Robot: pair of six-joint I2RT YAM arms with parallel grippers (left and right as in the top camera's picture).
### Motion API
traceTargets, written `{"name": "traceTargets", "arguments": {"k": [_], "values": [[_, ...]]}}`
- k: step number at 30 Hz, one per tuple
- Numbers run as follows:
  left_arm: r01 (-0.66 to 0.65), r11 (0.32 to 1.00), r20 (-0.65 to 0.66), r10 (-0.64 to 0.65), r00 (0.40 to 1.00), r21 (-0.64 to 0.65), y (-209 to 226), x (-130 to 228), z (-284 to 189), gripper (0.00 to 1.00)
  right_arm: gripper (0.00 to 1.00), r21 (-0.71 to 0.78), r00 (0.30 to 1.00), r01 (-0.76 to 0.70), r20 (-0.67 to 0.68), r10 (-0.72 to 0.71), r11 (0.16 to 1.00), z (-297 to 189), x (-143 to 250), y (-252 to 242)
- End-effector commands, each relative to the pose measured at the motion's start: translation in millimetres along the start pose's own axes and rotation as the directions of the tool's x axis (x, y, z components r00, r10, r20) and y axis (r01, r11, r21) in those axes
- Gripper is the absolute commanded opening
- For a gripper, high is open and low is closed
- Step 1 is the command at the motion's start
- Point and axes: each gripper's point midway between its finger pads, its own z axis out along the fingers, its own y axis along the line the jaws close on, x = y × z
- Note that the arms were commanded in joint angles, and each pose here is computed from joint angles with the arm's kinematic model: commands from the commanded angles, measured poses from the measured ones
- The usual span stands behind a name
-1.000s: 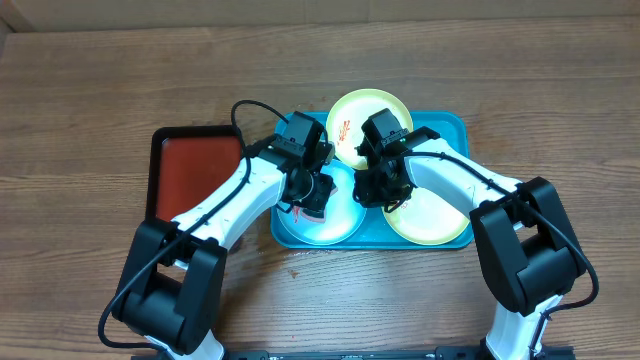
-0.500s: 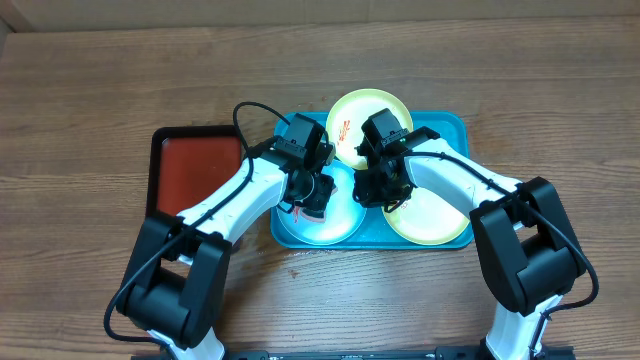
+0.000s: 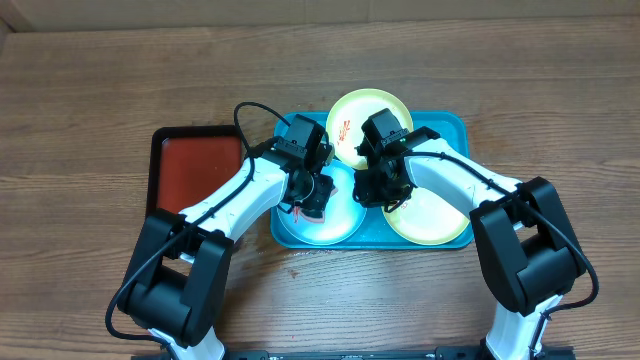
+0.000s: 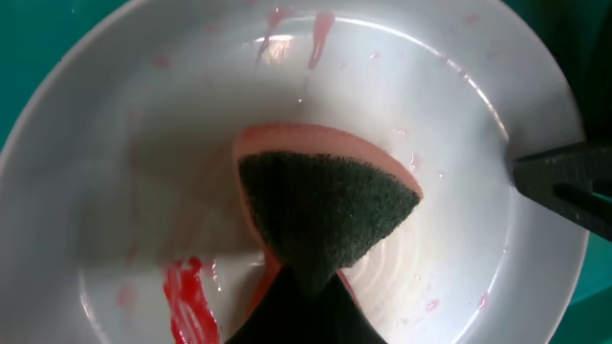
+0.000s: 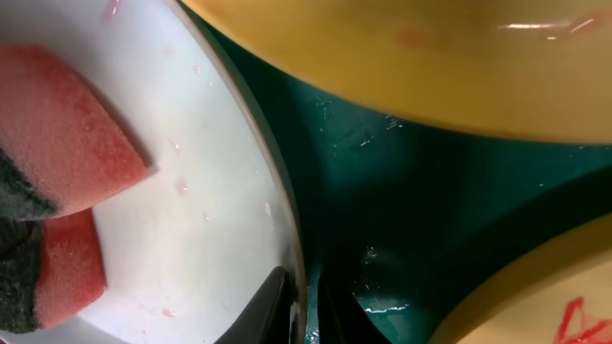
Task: Clean dirty plates on tray and stack at the side
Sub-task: 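Hold the white plate with the right gripper and scrub it with the sponge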
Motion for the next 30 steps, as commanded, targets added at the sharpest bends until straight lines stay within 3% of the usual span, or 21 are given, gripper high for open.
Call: {"name": "traceTargets", "arguments": {"k": [1, 5, 7, 14, 18, 22, 26, 30], "values": [[0.013, 1.0, -0.044, -0.014, 0.999, -0.019, 4.7, 10.8, 10.2, 0.23, 0.13, 0.015, 1.0, -0.005, -0.014, 0.005, 1.0, 6.2, 2.5, -4.3], [0.014, 1.0, -0.045, -0.015, 0.999, -0.012, 3.7, 10.9, 10.9, 0.38, 0.13, 0.015, 1.0, -0.005, -0.014, 0.005, 1.0, 6.2, 2.5, -4.3], [0.014, 1.0, -0.047, -0.014, 0.999, -0.002, 2.0, 11.1, 11.9, 0.4, 0.13, 0.015, 1.0, -0.005, -0.015, 0.005, 1.0, 6.2, 2.5, -4.3], [0.015, 1.0, -0.052, -0.015, 0.999, -0.001, 2.2, 11.5, 14.4, 0.04, 0.13, 0.015, 1.0, -0.005, -0.014, 0.005, 1.0, 6.2, 2.4, -4.3], [0.025, 0.998, -0.041, -0.027, 0.999, -0.057, 11.9, 8.1, 11.9, 0.04, 0.13, 0.015, 1.0, -0.005, -0.014, 0.005, 1.0, 6.2, 2.4, -4.3], [0.071, 0.964, -0.032, -0.082, 0.996, -0.257, 46.9, 10.6, 4.0, 0.04, 0.13, 0.015, 1.0, -0.004, -0.014, 0.004, 1.0, 6.2, 2.4, -4.4], [0.139, 0.853, 0.006, -0.157, 0.988, -0.504, 98.9, 17.4, -15.5, 0.04, 0.13, 0.016, 1.0, -0.004, -0.014, 0.004, 1.0, 6.2, 2.3, -4.4], [0.174, 0.848, 0.036, -0.18, 0.983, -0.5, 106.2, 11.0, -18.1, 0.04, 0.13, 0.013, 1.0, -0.002, -0.008, 0.003, 1.0, 6.3, 1.0, -3.8]]}}
